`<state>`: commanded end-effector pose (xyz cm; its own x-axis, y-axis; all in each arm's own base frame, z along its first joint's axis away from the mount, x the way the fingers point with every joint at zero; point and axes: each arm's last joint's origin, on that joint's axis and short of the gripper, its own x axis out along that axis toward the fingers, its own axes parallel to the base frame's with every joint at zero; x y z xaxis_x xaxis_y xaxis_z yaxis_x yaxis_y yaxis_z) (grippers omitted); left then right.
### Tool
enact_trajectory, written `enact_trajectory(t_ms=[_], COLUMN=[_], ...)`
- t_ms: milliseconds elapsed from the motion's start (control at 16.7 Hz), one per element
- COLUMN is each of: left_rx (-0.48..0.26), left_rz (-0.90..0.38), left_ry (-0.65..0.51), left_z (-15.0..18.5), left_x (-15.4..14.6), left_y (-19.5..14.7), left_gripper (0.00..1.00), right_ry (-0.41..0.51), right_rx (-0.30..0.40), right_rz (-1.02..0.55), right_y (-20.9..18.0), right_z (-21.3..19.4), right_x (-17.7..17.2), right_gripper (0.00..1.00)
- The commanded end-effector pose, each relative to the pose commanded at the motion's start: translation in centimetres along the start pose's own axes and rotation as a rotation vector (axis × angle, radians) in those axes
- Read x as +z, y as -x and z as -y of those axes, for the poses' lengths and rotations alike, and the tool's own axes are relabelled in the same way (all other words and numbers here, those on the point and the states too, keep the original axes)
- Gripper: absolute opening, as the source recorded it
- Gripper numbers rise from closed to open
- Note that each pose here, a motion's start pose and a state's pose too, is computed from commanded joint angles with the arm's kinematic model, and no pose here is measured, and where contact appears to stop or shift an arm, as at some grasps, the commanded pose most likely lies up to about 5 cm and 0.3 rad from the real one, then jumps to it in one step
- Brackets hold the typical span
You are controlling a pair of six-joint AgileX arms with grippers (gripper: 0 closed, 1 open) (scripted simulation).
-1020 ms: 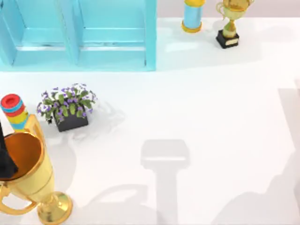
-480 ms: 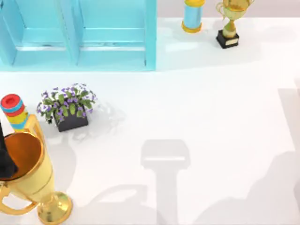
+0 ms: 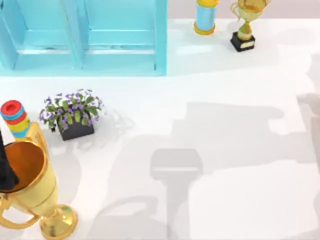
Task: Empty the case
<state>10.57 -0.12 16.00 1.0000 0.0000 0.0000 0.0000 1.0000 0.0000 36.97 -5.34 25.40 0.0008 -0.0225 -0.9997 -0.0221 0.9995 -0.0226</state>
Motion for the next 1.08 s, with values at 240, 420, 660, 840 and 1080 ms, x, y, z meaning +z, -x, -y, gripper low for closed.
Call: enact_trajectory(t_ms=[240,420,660,840,1080], left_rx=[0.000,0.000,0.000,0.000,0.000], left_rz=[0.000,0.000,0.000,0.000,0.000], left_ry=[0.000,0.000,0.000,0.000,0.000], left_z=[0.0,0.0,0.0,0.0,0.0], left_x=[0.0,0.0,0.0,0.0,0.0], left_y=[0.0,0.0,0.0,0.0,0.0], left_gripper=[1.00,1.00,1.00,1.00,1.00], right_ry=[0.005,-0.008,-0.036,-0.045,-0.051], right_rx=[0.000,0.009,0.019,0.023,0.023], right_rz=[0.023,0.025,0.018,0.001,-0.001], right_y=[-1.9,-3.8,-6.0,-6.7,-6.8], right_z=[-8.4,-13.5,-16.9,-17.4,-17.1], right_x=[4.9,7.0,8.5,8.7,8.7], right_gripper=[0.00,0.00,0.00,0.00,0.00])
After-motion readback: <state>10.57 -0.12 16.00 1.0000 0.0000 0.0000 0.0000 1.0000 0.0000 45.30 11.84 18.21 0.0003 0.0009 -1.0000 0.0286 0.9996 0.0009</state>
